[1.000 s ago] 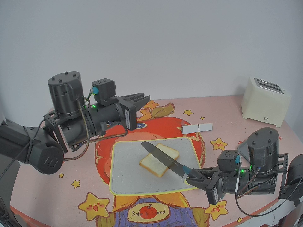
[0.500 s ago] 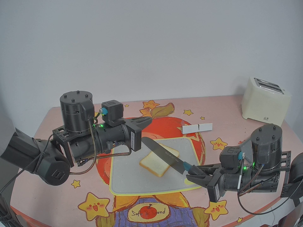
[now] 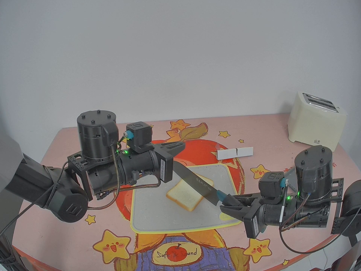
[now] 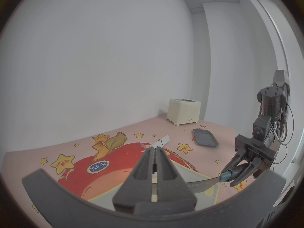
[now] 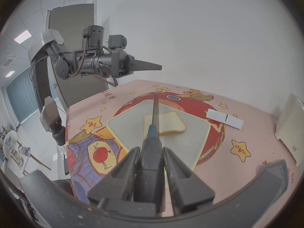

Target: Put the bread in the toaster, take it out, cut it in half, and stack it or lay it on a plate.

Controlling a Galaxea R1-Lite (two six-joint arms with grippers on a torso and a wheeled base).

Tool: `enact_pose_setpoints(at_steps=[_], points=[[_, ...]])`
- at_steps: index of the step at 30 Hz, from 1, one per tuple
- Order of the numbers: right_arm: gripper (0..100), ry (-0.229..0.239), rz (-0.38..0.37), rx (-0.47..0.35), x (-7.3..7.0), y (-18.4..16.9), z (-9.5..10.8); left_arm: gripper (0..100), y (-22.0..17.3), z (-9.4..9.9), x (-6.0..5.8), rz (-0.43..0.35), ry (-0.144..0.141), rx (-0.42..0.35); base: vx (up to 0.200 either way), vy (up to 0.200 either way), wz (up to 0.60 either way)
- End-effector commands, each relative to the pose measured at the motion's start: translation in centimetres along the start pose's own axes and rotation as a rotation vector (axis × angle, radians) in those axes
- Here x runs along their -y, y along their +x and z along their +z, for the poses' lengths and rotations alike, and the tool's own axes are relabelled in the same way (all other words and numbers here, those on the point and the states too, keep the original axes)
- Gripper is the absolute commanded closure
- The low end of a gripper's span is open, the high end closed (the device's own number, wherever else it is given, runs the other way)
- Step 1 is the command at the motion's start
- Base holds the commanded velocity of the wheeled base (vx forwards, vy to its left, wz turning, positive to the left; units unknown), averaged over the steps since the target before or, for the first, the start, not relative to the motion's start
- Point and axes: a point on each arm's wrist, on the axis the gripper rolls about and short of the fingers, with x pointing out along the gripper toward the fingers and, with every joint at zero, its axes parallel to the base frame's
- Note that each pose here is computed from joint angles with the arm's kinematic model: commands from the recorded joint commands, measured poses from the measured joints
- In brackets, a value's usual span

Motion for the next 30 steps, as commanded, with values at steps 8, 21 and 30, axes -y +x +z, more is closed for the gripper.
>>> enact_pose_setpoints(at_steps=[8, 21, 30], points=[[100, 0.003, -0.005, -0.031, 0.1, 0.9, -0.4, 100, 0.9, -1.0, 0.6, -0.022, -0.002, -0.032, 0.0, 0.0, 0.0], [100, 0.004, -0.009, -0.041, 0.2, 1.1, -0.6, 100, 1.9, -2.5, 1.2, -0.046, -0.001, -0.037, 0.0, 0.0, 0.0], [100, 0.004, -0.01, -0.035, 0.2, 1.0, -0.5, 100, 1.7, -3.3, 1.2, -0.04, -0.007, -0.065, 0.0, 0.0, 0.0]])
